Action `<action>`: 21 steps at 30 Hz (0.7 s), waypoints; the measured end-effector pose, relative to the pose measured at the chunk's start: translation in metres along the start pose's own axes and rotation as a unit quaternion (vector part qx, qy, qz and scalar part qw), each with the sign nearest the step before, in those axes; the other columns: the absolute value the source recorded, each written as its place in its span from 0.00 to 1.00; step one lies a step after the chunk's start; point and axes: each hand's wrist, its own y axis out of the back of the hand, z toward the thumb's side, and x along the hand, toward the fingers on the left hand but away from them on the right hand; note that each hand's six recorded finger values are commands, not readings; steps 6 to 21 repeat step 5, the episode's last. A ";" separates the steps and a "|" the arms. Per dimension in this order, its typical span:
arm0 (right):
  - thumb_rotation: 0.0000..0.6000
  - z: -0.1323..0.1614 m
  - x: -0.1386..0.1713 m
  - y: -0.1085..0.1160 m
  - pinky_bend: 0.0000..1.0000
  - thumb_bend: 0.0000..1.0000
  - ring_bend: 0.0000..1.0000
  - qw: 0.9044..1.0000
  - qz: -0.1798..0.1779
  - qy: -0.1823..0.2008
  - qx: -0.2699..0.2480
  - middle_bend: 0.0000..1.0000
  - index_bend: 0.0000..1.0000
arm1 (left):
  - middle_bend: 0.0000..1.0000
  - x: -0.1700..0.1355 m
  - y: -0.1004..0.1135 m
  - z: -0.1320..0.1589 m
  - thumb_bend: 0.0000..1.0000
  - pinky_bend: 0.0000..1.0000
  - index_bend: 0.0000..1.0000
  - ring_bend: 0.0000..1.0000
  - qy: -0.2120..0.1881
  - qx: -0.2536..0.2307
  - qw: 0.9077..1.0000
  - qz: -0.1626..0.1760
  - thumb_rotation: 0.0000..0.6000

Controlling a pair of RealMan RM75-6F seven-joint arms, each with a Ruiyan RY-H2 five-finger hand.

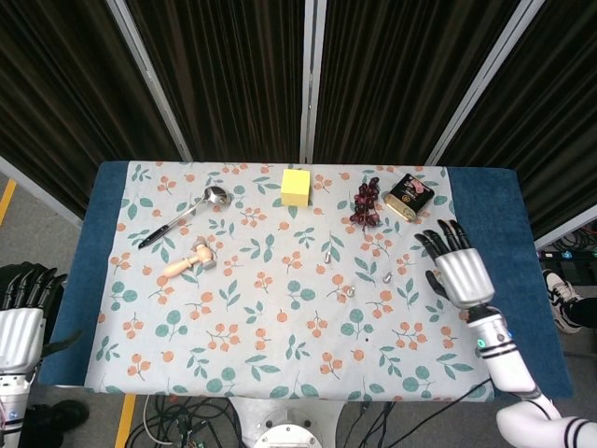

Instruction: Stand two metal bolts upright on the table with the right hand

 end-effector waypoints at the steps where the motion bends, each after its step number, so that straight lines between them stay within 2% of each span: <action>1: 1.00 -0.007 0.009 0.004 0.00 0.31 0.00 1.000 -0.005 -0.009 -0.019 0.16 0.14 | 0.09 0.001 0.000 0.001 0.00 0.00 0.16 0.00 -0.002 0.001 1.000 0.000 1.00; 5: 1.00 -0.035 0.058 0.020 0.00 0.31 0.00 0.995 -0.026 -0.042 -0.090 0.15 0.13 | 0.09 0.003 0.001 0.006 0.00 0.00 0.16 0.00 -0.007 0.002 1.000 0.002 1.00; 21: 1.00 -0.035 0.058 0.020 0.00 0.31 0.00 0.995 -0.026 -0.042 -0.090 0.15 0.13 | 0.09 0.003 0.001 0.006 0.00 0.00 0.16 0.00 -0.007 0.002 1.000 0.002 1.00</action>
